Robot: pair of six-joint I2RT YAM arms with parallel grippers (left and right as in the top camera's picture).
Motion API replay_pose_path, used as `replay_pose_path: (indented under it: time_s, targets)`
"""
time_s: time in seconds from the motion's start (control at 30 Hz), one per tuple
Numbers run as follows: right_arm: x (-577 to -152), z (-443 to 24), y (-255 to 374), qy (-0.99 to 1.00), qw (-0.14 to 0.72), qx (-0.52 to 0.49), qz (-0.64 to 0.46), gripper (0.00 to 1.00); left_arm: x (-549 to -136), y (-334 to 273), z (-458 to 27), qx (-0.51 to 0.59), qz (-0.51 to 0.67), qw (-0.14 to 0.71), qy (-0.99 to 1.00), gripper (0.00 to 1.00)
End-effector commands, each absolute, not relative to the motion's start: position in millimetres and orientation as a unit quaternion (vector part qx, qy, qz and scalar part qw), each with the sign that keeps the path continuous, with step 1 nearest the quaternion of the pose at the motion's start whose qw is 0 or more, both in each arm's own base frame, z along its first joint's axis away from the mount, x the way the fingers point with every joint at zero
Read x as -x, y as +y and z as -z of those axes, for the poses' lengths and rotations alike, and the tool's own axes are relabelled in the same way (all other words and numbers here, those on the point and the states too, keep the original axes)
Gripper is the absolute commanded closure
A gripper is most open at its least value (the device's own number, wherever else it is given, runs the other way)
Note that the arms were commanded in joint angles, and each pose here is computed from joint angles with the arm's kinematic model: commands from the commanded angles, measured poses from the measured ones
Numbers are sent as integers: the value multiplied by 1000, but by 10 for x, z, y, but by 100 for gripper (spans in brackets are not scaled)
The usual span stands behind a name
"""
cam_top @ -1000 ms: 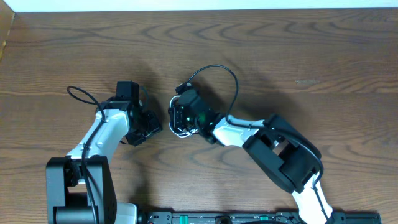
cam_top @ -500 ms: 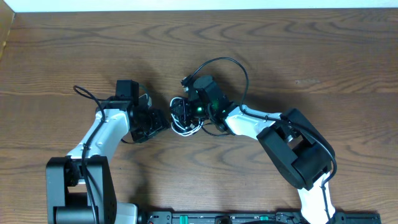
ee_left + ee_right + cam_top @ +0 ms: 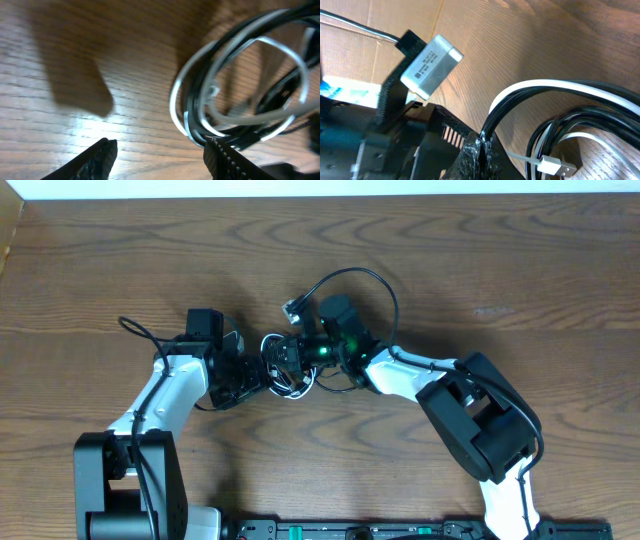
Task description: Untangle cables
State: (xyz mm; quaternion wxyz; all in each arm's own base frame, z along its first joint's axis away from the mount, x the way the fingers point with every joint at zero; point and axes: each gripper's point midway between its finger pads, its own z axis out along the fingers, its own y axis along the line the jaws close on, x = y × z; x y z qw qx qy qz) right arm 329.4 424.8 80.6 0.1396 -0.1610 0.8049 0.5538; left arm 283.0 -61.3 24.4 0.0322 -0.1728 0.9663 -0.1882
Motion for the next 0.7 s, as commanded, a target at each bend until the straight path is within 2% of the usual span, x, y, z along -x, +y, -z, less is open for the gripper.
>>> replay_pose_path:
  time_s: [0.0, 0.5, 0.67]
  targets:
    - [-3273, -1079, 4175, 777, 130, 181, -589, 99, -2792, -461, -169, 195, 144, 27, 970, 38]
    - [-3266, -1401, 3812, 718, 66, 213, -659, 99, -2770, -395, -149, 214, 124, 25, 969, 37]
    - [-3242, -1426, 3675, 708, 40, 220, -670, 99, -2800, -556, -199, 193, 172, 24, 966, 25]
